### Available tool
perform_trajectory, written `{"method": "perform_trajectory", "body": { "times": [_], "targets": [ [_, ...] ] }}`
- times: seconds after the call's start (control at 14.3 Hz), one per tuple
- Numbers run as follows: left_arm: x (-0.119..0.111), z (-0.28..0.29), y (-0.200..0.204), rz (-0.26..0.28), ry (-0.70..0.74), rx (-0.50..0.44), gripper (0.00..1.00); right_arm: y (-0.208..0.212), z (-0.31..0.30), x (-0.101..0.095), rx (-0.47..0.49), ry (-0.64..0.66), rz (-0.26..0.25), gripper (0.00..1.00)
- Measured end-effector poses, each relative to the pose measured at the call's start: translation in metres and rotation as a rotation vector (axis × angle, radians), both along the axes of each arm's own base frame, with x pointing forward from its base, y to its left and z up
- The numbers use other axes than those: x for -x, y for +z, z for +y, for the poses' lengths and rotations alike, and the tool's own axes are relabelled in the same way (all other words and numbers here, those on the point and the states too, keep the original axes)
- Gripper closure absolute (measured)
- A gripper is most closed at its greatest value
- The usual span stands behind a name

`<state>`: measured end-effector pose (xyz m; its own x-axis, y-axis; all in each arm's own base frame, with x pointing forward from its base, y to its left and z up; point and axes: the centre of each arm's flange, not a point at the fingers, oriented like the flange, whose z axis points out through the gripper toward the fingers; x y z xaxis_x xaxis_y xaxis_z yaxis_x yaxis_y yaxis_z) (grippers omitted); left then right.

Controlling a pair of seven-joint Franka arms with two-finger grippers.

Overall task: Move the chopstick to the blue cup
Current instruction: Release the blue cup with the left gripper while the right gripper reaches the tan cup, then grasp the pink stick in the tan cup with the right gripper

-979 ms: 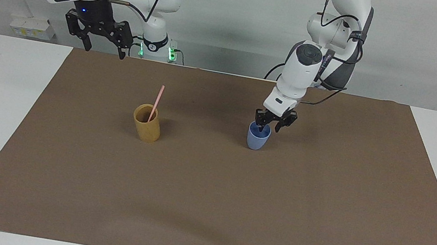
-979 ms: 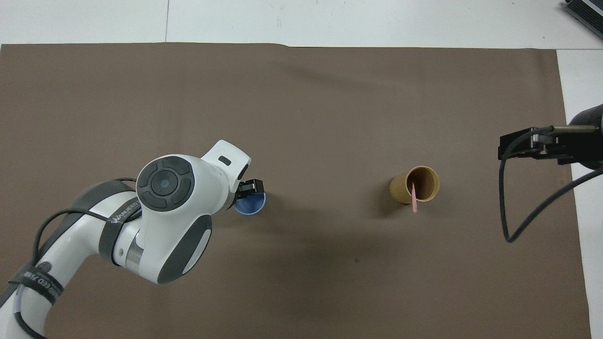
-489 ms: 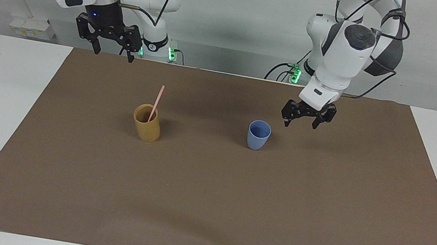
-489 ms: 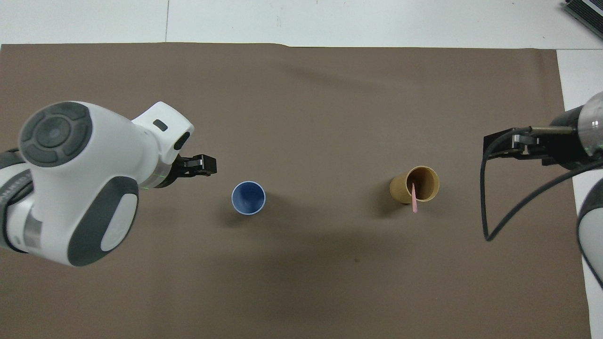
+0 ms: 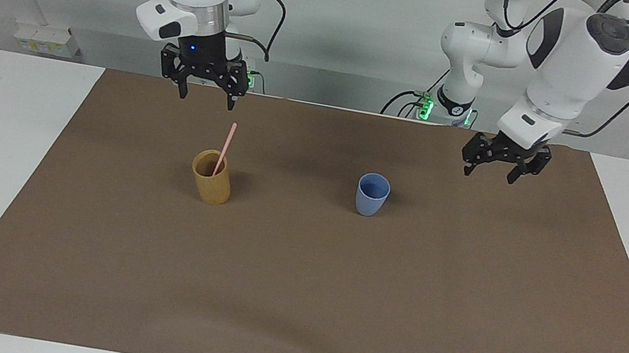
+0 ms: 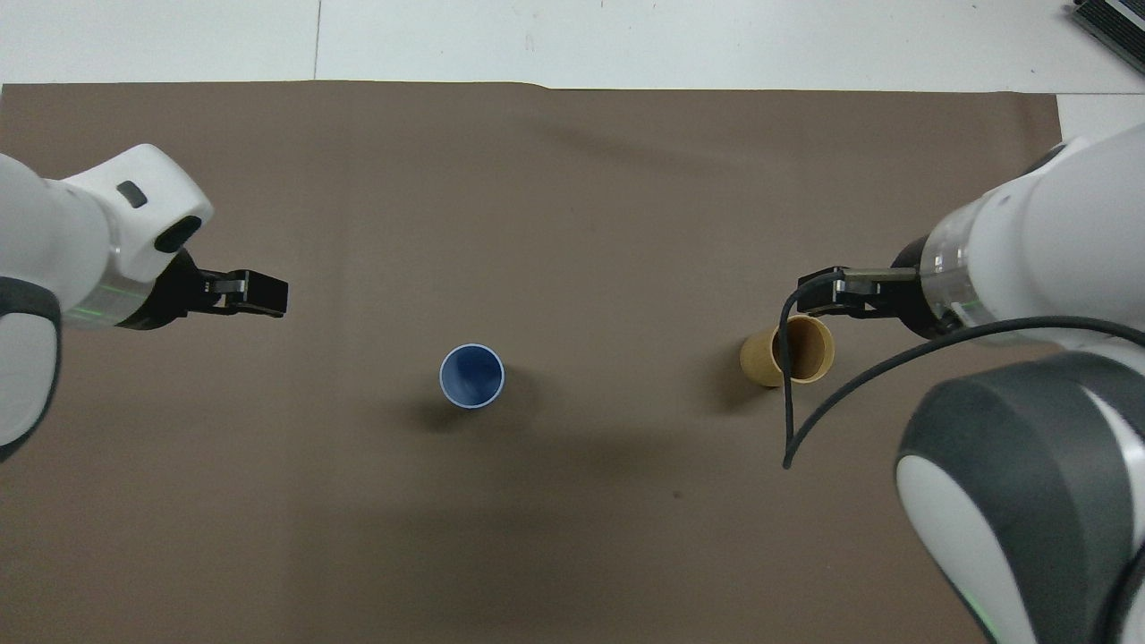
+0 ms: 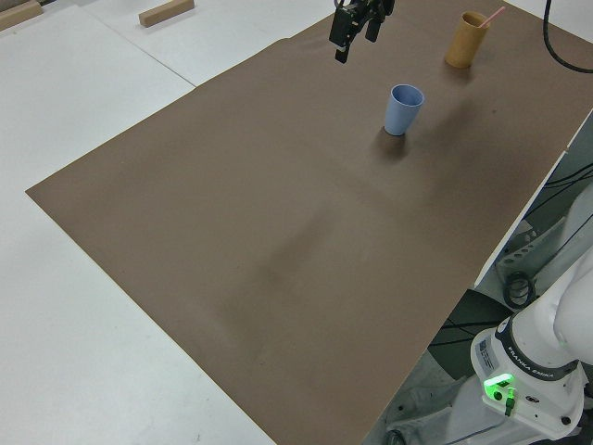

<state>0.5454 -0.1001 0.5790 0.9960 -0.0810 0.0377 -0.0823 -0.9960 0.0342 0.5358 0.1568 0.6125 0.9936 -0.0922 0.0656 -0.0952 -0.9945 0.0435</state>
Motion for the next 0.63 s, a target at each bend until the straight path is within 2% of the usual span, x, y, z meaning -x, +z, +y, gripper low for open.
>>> {"method": "perform_trajectory", "body": {
  "times": [0.21,0.42,0.63],
  "targets": [
    [-0.001,0.032,0.024,0.011,0.004,-0.009,0.00,-0.022,0.025,0.004,0.021,-0.001,-0.014,0.00],
    [0.004,0.032,0.041,0.027,-0.003,-0.026,0.00,-0.049,0.041,0.007,0.049,-0.005,-0.025,0.00],
    [0.001,0.032,0.058,0.062,-0.006,-0.027,0.00,-0.074,0.049,0.013,0.090,0.018,-0.013,0.00]
  ]
}}
